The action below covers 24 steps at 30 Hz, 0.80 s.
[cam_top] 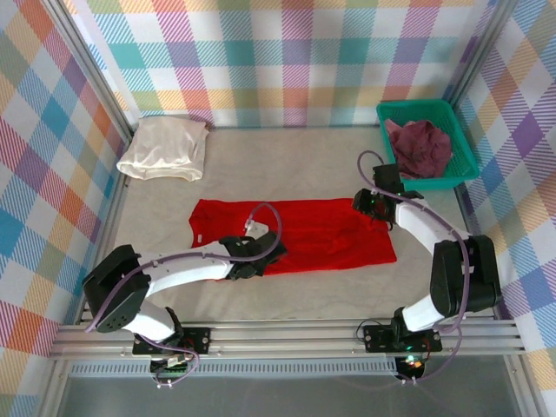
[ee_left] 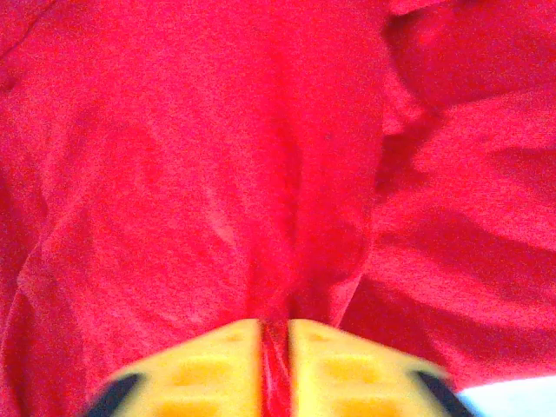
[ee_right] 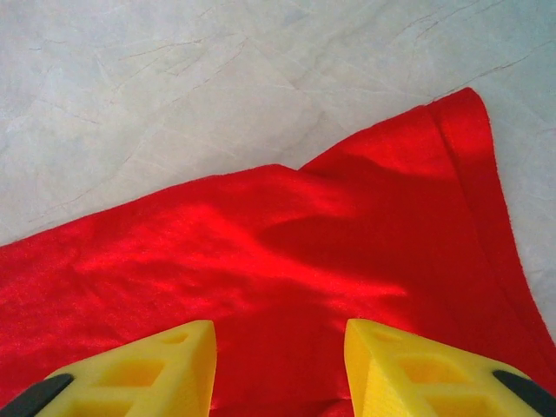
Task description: Fold and stack the t-shirts
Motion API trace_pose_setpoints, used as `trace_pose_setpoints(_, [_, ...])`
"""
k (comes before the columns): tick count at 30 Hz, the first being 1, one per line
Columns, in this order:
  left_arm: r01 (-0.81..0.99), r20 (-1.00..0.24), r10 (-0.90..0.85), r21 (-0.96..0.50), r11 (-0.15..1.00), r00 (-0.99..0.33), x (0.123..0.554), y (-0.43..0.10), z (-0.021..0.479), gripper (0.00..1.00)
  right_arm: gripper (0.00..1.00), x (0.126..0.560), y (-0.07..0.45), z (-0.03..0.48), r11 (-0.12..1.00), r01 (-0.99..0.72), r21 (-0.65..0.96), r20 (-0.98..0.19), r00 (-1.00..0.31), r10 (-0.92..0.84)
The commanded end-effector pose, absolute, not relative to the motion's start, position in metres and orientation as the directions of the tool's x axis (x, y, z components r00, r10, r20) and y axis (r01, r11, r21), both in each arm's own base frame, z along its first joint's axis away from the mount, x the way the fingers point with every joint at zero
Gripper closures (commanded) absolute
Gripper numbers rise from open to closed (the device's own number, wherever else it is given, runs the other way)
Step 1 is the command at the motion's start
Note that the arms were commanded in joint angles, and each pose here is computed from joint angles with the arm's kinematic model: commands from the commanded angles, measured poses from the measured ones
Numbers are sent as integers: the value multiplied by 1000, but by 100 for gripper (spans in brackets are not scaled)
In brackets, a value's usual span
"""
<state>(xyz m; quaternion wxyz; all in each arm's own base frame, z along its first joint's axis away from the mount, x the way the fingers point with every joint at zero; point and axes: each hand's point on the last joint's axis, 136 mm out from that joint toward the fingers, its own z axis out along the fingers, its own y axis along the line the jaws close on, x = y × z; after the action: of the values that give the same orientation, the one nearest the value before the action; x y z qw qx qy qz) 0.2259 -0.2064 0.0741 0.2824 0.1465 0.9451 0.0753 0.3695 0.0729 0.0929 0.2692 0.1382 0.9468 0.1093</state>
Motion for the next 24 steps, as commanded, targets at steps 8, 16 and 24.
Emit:
trace_pose_setpoints(8, [269,-808,113,-59,961,-579,246,-213,182,51,53,375,40,97,910,325,259,-434,-802,410])
trace_pose_setpoints(16, [-59,-652,-174,-194,979,-738,312,-133,127,70,86,403,67,75,942,218,254,-349,-888,299])
trace_pose_setpoints(24, [-281,-461,-328,-169,945,-824,338,-126,44,91,100,405,86,31,948,243,206,-209,-935,285])
